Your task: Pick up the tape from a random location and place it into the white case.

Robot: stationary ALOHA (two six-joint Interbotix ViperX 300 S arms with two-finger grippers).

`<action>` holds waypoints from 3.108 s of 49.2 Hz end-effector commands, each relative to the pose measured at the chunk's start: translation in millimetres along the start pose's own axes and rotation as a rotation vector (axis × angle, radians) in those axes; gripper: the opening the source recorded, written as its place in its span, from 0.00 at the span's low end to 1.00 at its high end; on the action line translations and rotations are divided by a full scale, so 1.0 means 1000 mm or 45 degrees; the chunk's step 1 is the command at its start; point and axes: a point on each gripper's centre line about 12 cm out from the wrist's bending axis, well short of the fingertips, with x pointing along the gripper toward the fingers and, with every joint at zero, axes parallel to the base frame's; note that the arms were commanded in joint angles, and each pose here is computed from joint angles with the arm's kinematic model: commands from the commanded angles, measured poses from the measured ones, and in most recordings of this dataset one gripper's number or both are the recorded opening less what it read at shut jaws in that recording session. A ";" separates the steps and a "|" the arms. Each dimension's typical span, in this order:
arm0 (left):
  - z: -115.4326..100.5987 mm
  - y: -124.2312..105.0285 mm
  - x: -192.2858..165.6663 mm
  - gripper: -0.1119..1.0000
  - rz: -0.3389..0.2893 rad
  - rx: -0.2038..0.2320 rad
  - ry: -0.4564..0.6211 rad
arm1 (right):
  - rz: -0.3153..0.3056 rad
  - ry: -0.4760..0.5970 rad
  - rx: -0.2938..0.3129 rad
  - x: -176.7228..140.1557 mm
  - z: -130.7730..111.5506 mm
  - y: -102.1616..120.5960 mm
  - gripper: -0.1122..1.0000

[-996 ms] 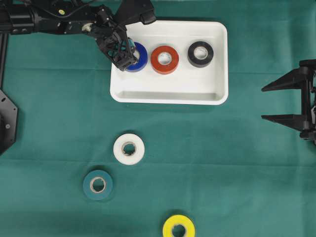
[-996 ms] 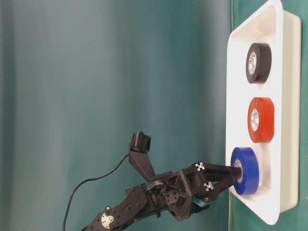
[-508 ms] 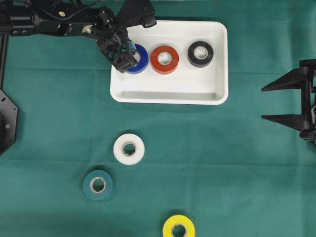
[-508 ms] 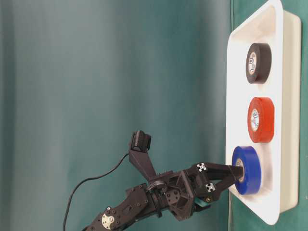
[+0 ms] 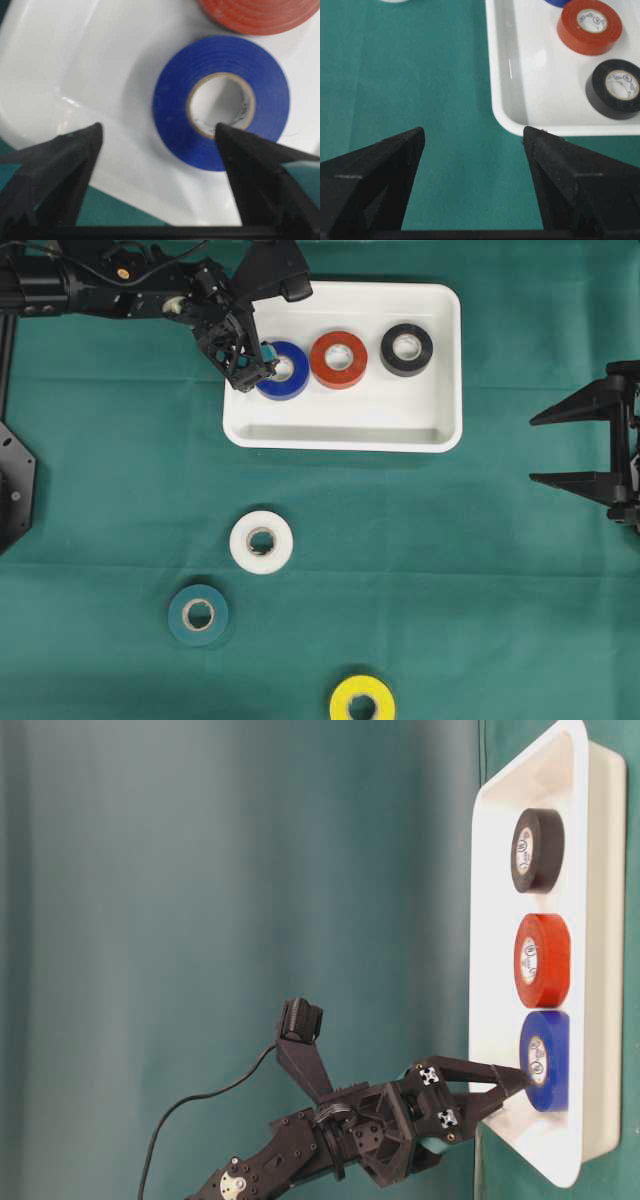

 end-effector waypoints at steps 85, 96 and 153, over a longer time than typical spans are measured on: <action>-0.015 -0.117 -0.146 0.98 -0.240 0.440 -0.478 | -0.006 -0.023 0.013 -0.006 0.023 0.002 0.78; -0.040 -0.106 -0.190 0.98 -0.274 0.418 -0.764 | -0.010 -0.040 -0.001 -0.011 0.029 0.002 0.78; -0.163 -0.068 -0.218 0.98 -0.328 0.389 -1.068 | 0.006 -0.141 -0.030 -0.015 0.038 0.003 0.78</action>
